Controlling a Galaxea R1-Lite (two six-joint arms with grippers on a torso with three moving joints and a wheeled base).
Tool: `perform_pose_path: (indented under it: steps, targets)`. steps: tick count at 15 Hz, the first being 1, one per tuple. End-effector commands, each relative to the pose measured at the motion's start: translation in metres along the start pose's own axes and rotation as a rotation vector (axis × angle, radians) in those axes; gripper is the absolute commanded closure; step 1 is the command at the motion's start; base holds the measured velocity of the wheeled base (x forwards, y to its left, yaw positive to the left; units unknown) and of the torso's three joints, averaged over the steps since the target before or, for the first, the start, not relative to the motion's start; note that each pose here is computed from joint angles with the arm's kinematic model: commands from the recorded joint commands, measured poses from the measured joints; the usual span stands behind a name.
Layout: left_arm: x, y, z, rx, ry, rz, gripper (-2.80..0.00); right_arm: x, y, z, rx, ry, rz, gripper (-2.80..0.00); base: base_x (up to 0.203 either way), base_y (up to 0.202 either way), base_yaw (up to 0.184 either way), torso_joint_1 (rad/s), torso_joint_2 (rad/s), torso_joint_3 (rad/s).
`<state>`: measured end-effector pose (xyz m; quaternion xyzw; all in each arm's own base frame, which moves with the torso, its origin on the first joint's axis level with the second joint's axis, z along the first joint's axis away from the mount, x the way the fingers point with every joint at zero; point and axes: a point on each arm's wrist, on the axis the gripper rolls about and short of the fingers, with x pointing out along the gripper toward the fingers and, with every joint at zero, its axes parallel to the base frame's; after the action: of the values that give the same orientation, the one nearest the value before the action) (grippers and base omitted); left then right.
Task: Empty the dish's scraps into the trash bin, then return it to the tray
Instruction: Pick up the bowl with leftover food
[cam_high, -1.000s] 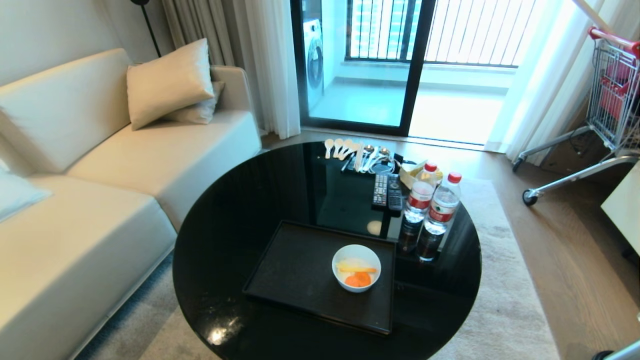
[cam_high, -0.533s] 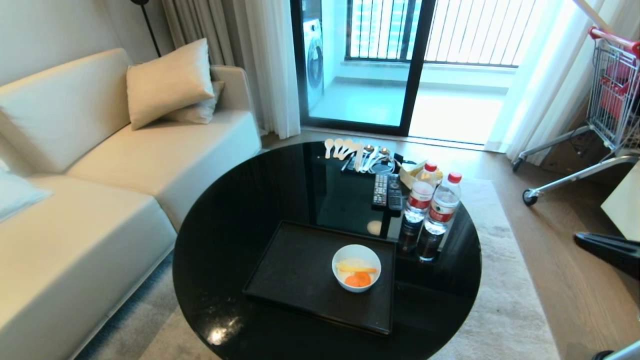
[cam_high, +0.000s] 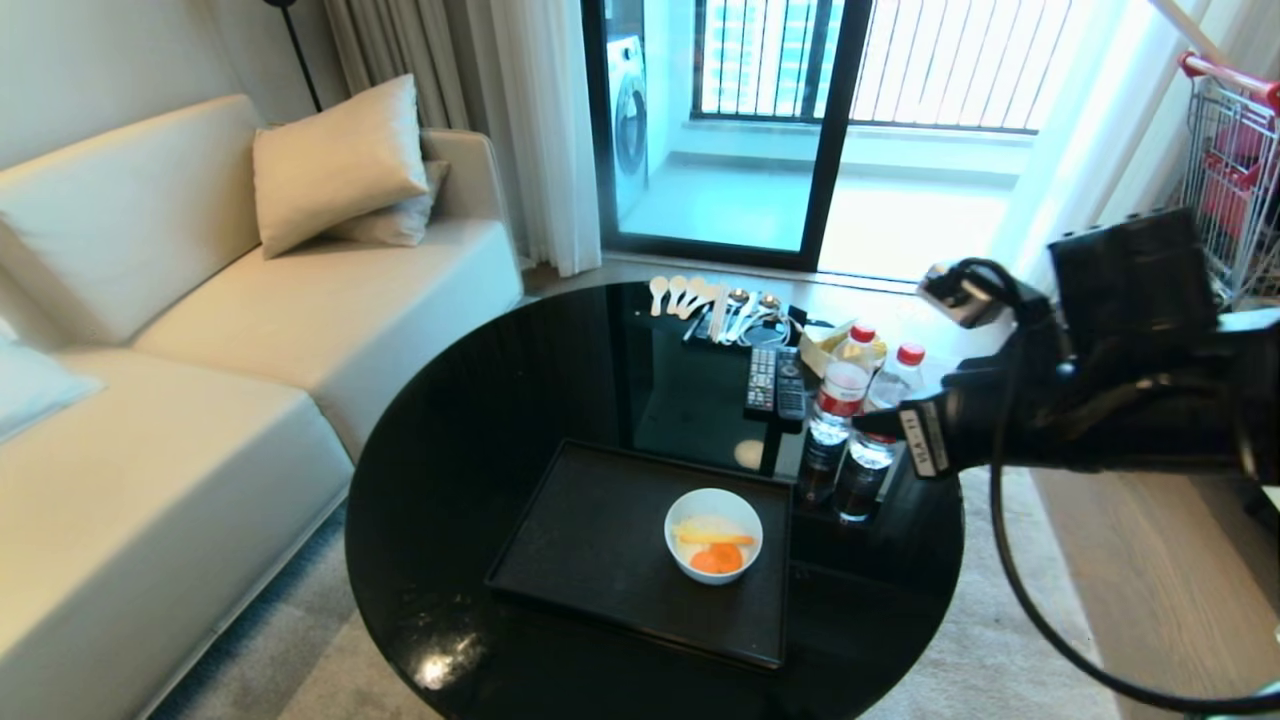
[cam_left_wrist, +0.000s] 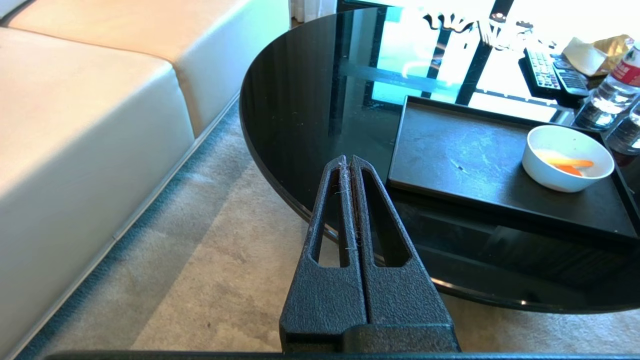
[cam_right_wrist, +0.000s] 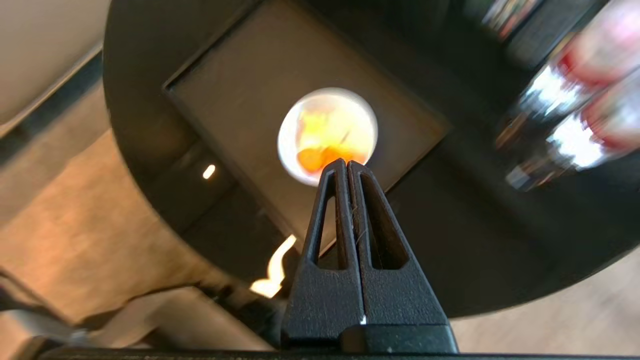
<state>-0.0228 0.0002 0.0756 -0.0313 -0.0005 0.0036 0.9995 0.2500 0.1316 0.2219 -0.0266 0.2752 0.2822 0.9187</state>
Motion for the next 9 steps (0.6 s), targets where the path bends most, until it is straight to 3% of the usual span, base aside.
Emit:
perform_pose_path:
  steps: [1,5,9]
  targets:
    - [0.000,0.000,0.000,-0.002,-0.001,0.000,0.00,0.049,0.009,-0.003,0.129,0.143,-0.020,0.00,0.000,0.000,0.000,0.000,0.00,0.000]
    - [0.000,0.000,0.000,-0.002,-0.001,0.000,0.00,0.111,0.029,-0.007,0.365,0.287,-0.141,0.00,0.000,0.000,0.000,0.000,0.00,0.000]
    - [0.000,0.000,0.000,-0.002,-0.001,0.000,0.00,0.150,0.034,-0.028,0.411,0.366,-0.239,0.00,0.000,0.000,0.000,0.000,0.00,0.000]
